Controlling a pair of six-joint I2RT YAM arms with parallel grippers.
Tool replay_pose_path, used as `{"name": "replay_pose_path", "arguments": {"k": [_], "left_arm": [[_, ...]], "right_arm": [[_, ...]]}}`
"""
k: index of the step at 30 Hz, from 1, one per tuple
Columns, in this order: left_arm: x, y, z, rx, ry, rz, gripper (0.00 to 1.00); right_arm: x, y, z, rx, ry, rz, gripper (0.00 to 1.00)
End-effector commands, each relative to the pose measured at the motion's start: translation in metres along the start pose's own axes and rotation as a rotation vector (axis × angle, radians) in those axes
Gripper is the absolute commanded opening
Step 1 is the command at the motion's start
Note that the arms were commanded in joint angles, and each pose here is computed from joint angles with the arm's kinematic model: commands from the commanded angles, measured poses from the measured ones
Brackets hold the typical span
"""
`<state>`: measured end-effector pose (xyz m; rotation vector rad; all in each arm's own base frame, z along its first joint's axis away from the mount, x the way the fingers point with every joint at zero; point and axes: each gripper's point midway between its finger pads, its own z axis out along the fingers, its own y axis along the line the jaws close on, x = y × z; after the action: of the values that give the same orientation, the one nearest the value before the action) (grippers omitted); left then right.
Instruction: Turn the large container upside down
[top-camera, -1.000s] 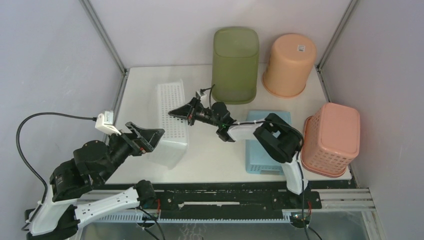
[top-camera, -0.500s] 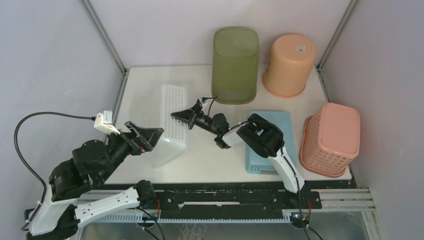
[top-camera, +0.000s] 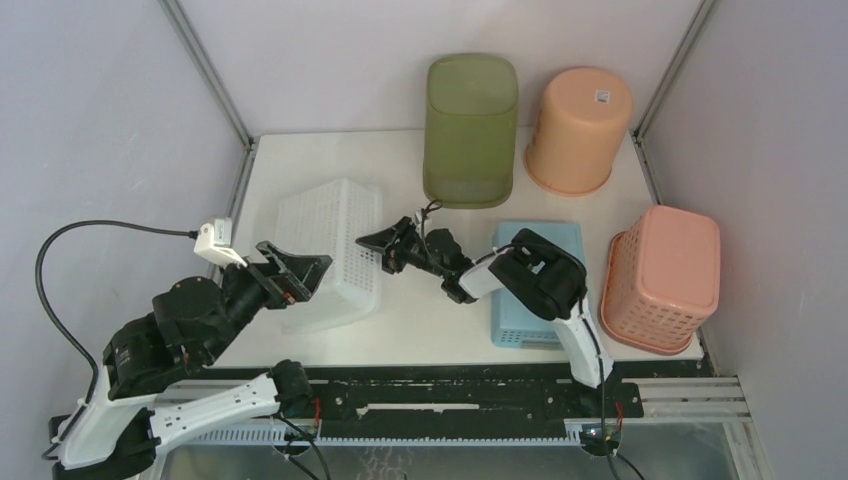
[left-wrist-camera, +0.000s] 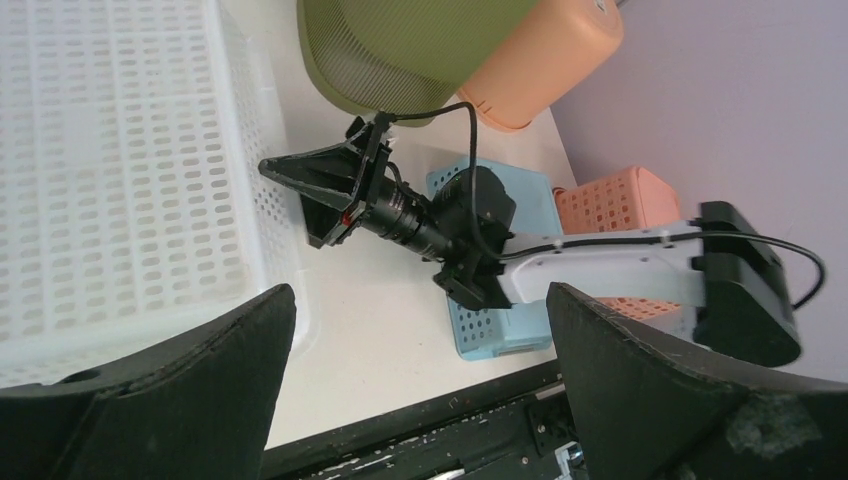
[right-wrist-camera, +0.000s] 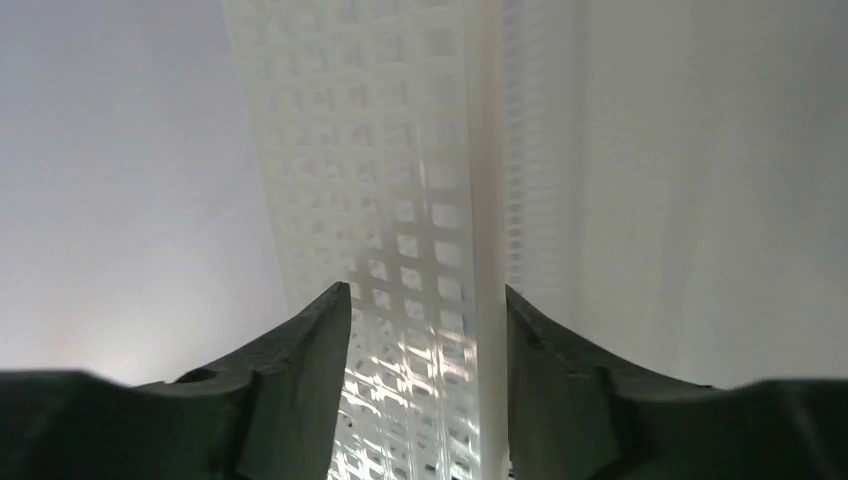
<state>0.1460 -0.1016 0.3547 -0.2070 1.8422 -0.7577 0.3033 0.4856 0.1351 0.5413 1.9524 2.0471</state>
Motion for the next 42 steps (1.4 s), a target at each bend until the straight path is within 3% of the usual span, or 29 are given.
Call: {"name": "replay_pose_path", "arguments": {"k": [1, 6, 8, 13, 17, 20, 23, 28, 33, 37, 42], "left_arm": [[0.002, 0.004, 0.005, -0.021, -0.013, 0.021, 1.0], [0.01, 0.007, 0.012, -0.051, 0.003, 0.036, 1.0], [0.015, 0.009, 0.016, -0.06, 0.008, 0.039, 1.0], [0.025, 0.01, 0.026, -0.087, 0.035, 0.07, 1.0], [0.041, 0.022, 0.036, -0.148, 0.062, 0.096, 1.0], [0.072, 0.032, 0.051, -0.2, 0.137, 0.126, 1.0], [0.113, 0.044, 0.065, -0.249, 0.243, 0.155, 1.0], [0.155, 0.071, 0.073, -0.308, 0.303, 0.14, 0.97], [0.198, 0.085, 0.08, -0.317, 0.381, 0.094, 0.9], [0.224, 0.097, 0.092, -0.369, 0.424, 0.11, 0.91], [0.233, 0.124, 0.112, -0.461, 0.441, 0.09, 0.91]], "right_arm": [[-0.015, -0.083, -0.04, 0.493, -0.077, -0.131, 0.63], [-0.03, -0.086, -0.076, 0.69, -0.131, -0.298, 0.78], [-0.035, -0.082, -0.089, 0.749, -0.153, -0.367, 0.89], [-0.041, -0.064, -0.117, 0.829, -0.167, -0.507, 0.91], [-0.023, -0.028, -0.13, 0.809, -0.105, -0.671, 0.9], [-0.006, 0.002, -0.153, 0.852, -0.073, -0.83, 0.9], [-0.008, 0.004, -0.201, 0.992, -0.088, -0.901, 0.89], [-0.032, 0.011, -0.284, 1.19, -0.231, -0.923, 0.89], [-0.064, 0.015, -0.345, 1.321, -0.434, -0.799, 0.85], [-0.084, 0.004, -0.36, 1.338, -0.476, -0.73, 0.84], [-0.101, -0.016, -0.351, 1.303, -0.433, -0.677, 0.72]]}}
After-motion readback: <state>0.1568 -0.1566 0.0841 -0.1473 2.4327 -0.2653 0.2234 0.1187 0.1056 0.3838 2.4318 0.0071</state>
